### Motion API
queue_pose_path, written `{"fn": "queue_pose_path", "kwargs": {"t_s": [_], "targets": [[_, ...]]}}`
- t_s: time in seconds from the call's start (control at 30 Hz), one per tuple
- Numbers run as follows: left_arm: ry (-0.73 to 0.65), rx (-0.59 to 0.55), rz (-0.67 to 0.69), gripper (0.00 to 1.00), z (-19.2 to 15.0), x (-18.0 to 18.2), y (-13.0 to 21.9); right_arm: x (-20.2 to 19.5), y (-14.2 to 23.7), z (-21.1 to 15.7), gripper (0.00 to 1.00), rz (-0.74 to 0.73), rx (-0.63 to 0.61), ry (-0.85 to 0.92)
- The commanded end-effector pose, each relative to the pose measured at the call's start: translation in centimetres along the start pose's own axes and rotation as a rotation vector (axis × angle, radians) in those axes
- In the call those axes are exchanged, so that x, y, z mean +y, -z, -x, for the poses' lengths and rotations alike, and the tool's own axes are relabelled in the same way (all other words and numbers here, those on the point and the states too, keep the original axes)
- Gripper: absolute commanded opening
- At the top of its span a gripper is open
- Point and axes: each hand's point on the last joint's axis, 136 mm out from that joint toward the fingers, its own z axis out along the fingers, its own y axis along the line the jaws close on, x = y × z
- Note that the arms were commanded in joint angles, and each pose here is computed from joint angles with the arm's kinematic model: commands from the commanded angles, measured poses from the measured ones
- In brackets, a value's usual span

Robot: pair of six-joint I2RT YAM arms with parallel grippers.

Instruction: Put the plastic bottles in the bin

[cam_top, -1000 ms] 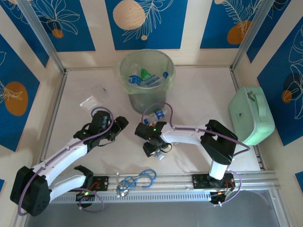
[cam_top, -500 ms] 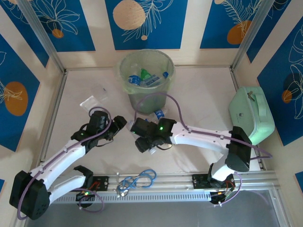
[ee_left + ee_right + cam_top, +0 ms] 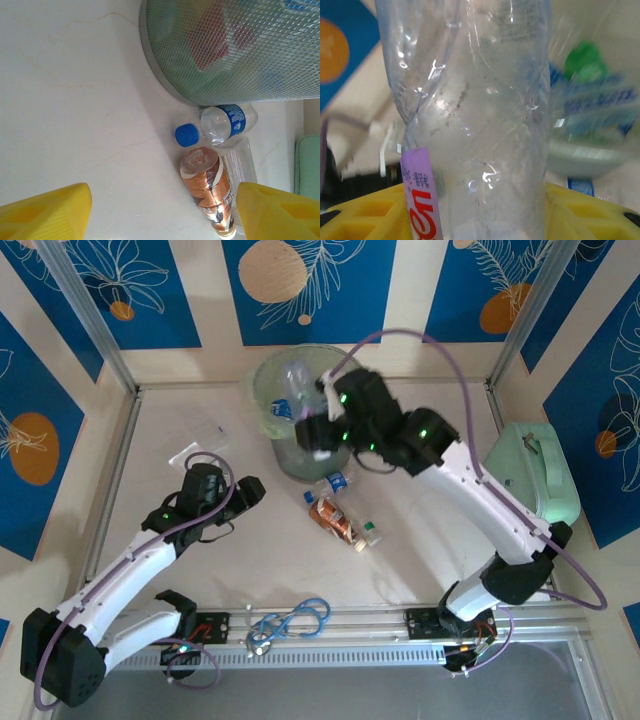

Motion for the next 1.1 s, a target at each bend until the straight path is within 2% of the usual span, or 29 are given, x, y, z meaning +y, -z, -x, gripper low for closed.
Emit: {"fn": "queue_pose_path", "kwargs": {"t_s": [0.0,0.17,0.33,0.4,0.5,0.6,0.87,1.07], "targets": [[-0.054,-0.003,0.014,0.75,0.5,-0.3,0.4,-1.3,-2.2,1.8,0.56,0.009,0.033,-0.029],[-0.063,-0.003,0.014,0.75,0.5,-0.4,0.7,-5.8,-5.2,4.5,0.55,-0.084,0.051,-0.118],[-0.065,-0.005,0.018,0.76,0.4,-0.2,0.8,-8.6,-7.4,4.7,0.57,-0.148,0.093,-0.162],[-0.064,-0.004,0.016,0.76,0.4,-0.2,0.7,-9.6,-8.1,4.2,0.61,-0.169,0.115,-0.182],[-0.064,0.0,0.009,0.75,0.4,-0.4,0.4,-10.6,-8.6,3.6,0.74,-0.186,0.135,-0.202],[-0.064,0.007,0.005,0.75,0.3,-0.5,0.1,-11.0,-8.5,3.5,0.8,-0.198,0.132,-0.202],[-0.068,0.026,-0.023,0.78,-0.1,-0.9,-0.8,-9.8,-6.5,4.0,0.8,-0.188,0.093,-0.18],[-0.093,0.05,-0.046,0.78,-1.0,-1.6,-1.6,-9.0,-3.4,3.4,0.8,-0.18,0.041,-0.198]]}}
